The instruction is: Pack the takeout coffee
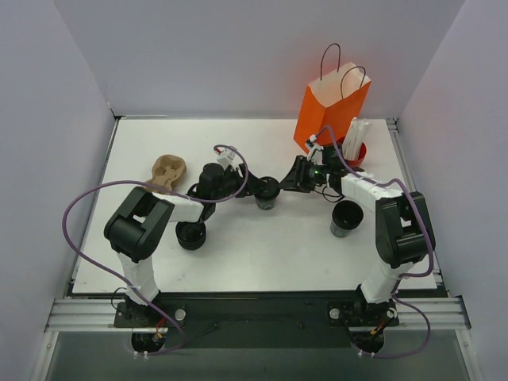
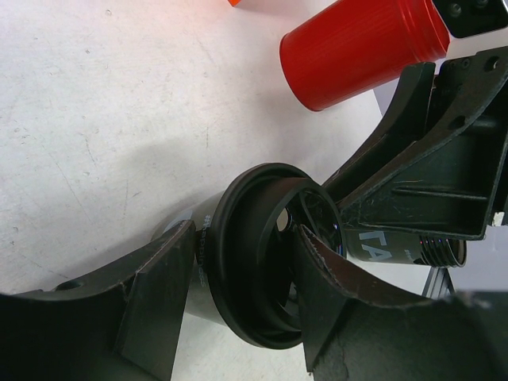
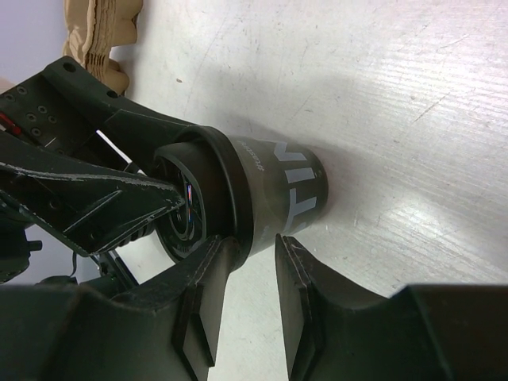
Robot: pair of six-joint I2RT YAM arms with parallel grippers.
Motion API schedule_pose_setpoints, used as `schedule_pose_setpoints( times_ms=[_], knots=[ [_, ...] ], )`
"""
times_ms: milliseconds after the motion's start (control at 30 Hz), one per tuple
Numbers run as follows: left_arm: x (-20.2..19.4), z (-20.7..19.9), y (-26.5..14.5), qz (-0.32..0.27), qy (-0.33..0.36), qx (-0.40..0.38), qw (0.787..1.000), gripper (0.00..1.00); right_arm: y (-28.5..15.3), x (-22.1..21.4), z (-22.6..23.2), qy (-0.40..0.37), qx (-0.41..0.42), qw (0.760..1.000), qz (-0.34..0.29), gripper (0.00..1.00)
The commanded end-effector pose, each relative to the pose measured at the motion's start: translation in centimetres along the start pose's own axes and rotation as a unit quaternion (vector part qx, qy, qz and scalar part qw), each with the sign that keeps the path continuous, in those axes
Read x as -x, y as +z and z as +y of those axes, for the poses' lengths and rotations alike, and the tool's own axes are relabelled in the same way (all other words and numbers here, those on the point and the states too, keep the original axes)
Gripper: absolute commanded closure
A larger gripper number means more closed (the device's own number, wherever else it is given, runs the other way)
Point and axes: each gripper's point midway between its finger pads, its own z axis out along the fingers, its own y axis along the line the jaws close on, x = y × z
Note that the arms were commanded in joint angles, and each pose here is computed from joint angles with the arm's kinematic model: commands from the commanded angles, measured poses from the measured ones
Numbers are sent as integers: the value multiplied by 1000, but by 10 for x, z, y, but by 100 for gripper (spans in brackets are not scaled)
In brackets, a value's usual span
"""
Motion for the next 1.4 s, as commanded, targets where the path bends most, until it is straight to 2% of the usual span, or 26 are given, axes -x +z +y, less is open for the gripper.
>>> schedule_pose_setpoints(
  times_ms=[0, 167, 700, 1033, 1367],
  knots=[
    [-103, 97, -32, 152, -31, 162, 975, 40, -1, 15, 18, -13, 33, 999, -6, 69],
    [-104, 98, -32, 152, -32, 163, 974, 41, -4, 17, 22, -15, 37, 999, -9, 73],
    [-109, 98, -30, 162, -32, 160, 973, 41, 12, 0, -6, -2, 6, 1000, 12, 74],
    [-127, 106, -30, 177, -35, 168, 969, 41, 21, -33, -22, -2, -12, 999, 40, 83],
    [-146, 116, -34, 192, -40, 181, 964, 41, 24, -85, -61, 65, -60, 995, 39, 87]
  ],
)
